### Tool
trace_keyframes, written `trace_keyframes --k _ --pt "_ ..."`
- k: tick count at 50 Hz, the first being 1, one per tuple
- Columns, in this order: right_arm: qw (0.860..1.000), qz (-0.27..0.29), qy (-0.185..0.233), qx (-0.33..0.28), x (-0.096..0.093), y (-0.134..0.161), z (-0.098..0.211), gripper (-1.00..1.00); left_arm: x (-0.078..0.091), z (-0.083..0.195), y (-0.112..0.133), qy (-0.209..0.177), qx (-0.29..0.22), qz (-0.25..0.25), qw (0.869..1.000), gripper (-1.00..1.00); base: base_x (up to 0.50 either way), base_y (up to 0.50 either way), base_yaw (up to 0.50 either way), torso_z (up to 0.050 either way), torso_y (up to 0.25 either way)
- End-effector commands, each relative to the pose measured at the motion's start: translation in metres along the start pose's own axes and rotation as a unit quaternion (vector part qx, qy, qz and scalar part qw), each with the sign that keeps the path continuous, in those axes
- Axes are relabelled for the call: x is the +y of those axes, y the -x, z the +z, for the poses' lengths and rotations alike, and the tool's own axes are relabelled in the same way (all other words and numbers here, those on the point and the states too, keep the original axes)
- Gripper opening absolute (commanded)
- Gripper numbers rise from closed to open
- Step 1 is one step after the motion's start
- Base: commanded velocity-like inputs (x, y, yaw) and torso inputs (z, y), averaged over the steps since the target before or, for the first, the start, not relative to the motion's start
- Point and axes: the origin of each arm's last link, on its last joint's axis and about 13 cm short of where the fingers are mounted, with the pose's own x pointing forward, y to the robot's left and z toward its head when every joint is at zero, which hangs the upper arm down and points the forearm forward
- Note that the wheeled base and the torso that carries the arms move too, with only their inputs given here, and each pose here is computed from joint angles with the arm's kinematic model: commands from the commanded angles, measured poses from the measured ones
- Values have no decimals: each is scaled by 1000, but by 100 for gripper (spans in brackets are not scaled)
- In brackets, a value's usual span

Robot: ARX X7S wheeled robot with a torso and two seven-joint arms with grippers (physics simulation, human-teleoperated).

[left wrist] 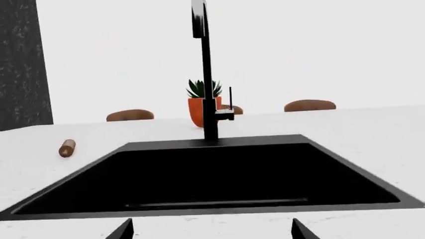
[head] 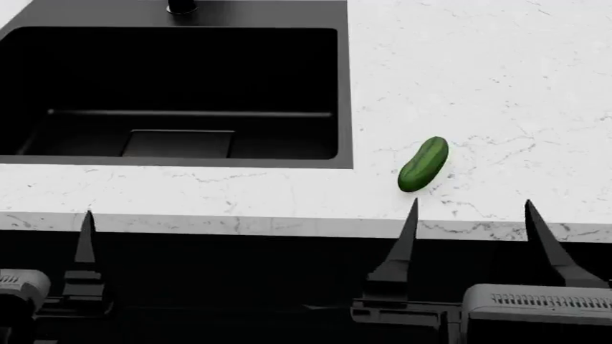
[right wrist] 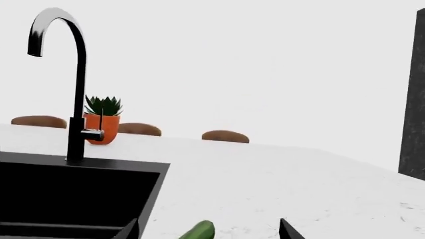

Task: Pick the pickle from the counter and place it in the sink

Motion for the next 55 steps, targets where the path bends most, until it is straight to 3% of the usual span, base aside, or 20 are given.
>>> trace_keyframes --k 1,14,27,55 --pt "1000 -4 2 -1 -7 -9 16 100 4 19 -13 -5 -16 -2 1000 100 0 0 0 0 0" --pt "1000 -5 -8 10 -10 -10 31 100 3 24 -14 9 -2 -16 1000 100 0 0 0 0 0" --pt "1000 0 -31 -3 -14 -5 32 100 2 24 -12 6 -4 -16 1000 100 115 484 0 0 0" --pt "998 -1 -54 -18 -19 1 31 100 -2 25 -12 0 -7 -21 1000 100 362 144 0 0 0"
